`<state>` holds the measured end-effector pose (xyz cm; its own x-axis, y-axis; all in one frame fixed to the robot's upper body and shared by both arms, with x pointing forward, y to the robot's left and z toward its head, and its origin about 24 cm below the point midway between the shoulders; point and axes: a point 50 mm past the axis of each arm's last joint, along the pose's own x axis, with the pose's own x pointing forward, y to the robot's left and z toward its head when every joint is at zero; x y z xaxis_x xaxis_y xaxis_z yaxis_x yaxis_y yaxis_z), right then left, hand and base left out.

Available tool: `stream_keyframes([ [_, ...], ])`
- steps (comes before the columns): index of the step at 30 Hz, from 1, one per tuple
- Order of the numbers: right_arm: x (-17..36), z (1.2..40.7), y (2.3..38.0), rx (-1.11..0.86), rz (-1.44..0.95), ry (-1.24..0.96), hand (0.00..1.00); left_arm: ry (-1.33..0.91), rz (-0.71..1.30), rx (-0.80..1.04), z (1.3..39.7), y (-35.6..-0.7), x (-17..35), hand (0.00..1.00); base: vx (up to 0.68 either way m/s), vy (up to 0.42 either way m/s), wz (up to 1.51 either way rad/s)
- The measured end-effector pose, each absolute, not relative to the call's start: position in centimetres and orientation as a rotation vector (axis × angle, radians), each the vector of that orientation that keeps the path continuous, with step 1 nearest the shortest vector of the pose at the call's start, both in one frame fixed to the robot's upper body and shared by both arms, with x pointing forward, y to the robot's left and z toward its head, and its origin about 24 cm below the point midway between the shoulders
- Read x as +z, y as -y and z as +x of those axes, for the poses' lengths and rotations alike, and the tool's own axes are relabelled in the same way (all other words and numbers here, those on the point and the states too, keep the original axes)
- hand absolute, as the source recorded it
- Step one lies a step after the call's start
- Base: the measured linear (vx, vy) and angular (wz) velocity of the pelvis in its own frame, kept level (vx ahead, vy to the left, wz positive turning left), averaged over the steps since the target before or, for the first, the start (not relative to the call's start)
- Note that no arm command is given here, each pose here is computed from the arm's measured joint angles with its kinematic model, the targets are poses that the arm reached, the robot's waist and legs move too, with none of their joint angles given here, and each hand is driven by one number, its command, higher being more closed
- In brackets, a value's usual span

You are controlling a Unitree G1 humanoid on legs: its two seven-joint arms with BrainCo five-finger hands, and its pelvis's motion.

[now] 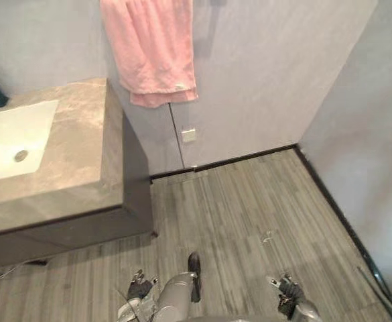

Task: Organize washtable

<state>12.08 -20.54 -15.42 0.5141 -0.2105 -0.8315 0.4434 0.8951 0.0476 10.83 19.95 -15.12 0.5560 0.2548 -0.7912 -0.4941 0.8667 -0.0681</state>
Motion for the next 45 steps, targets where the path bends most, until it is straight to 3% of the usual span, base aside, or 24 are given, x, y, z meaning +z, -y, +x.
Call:
stream_keyframes([
  [6,-16.1,9.8,19.8,-0.398,0.302,-1.004,0.0,-0.936,-0.271,0.475,9.3,-21.0,-15.6,0.0,0.55,0.189,0.06],
  [12,-15.8,10.6,20.2,-0.4,0.295,-0.98,0.0,-0.912,-0.257,0.446,10.4,-20.8,-15.3,0.0,0.43,-0.041,0.62],
  [25,-15.5,10.6,22.2,-0.447,0.268,-0.97,0.0,-0.908,-0.303,0.415,10.4,-18.6,-15.5,0.0,0.46,-0.353,0.48],
  [29,-14.6,11.6,24.1,-0.477,0.238,-0.908,0.0,-0.819,-0.305,0.352,12.1,-17.8,-14.4,0.0,0.21,-0.063,0.13],
  [33,-14.9,11.0,22.8,-0.472,0.269,-0.906,0.0,-0.722,-0.288,0.355,13.0,-18.9,-13.0,0.0,0.18,0.056,0.07],
  [38,-15.0,10.4,22.5,-0.462,0.277,-0.912,0.0,-0.443,-0.231,0.359,16.3,-21.7,-8.1,0.0,0.11,0.064,0.05],
  [45,-14.9,10.6,22.3,-0.398,0.237,-0.919,0.0,-0.203,-0.119,0.397,17.8,-25.0,-3.0,0.0,0.03,0.021,-0.05],
])
